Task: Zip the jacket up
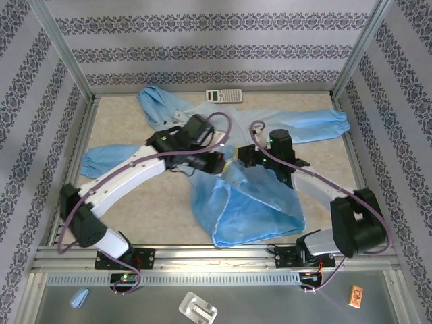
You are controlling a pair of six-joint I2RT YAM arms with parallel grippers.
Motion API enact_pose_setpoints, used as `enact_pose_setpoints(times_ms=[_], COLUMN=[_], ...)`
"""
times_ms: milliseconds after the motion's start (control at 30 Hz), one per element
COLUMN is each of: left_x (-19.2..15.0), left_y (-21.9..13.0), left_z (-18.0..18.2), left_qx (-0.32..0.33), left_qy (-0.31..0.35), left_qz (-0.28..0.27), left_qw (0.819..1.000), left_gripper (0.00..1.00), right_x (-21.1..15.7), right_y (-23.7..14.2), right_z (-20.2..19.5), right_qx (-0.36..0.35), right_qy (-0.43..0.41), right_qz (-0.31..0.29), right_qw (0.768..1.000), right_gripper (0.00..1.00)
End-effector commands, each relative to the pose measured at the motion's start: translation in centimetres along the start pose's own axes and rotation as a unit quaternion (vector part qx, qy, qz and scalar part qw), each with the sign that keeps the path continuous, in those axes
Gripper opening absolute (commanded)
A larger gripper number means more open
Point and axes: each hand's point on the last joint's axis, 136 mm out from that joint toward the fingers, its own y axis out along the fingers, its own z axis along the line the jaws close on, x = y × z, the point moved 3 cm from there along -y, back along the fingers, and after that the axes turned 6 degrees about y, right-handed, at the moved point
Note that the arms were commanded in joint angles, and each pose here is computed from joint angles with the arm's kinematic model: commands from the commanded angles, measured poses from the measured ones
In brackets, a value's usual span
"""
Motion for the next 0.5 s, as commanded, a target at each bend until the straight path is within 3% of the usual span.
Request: enact_pose_setpoints(times_ms=[0,200,467], left_x=[-2.9,-6.4,-6.0], left_y=[-4.2,-10.3,-16.1], left_z=[5.0,13.1,17.8], left_qx=[0.07,0.177,0.218], left_qy=[-0.067,-0.159,-0.191], left_qz=[-0.013,-0.033,-0.078], left_qw=[0.995,0.971,0.954], left_gripper=[0.0,0.0,0.0], right_x=[2.0,4.2,8.7], right_y=[2.9,10.0,18.1], right_z=[2.9,7.4,10.8], right_qx=[0.035,0.088,0.136], right_qy=[-0.04,-0.066,-0.096], right_qz=[0.002,0.017,-0.002], right_qw=[0.999,0.994,0.986], right_gripper=[0.0,0.0,0.0])
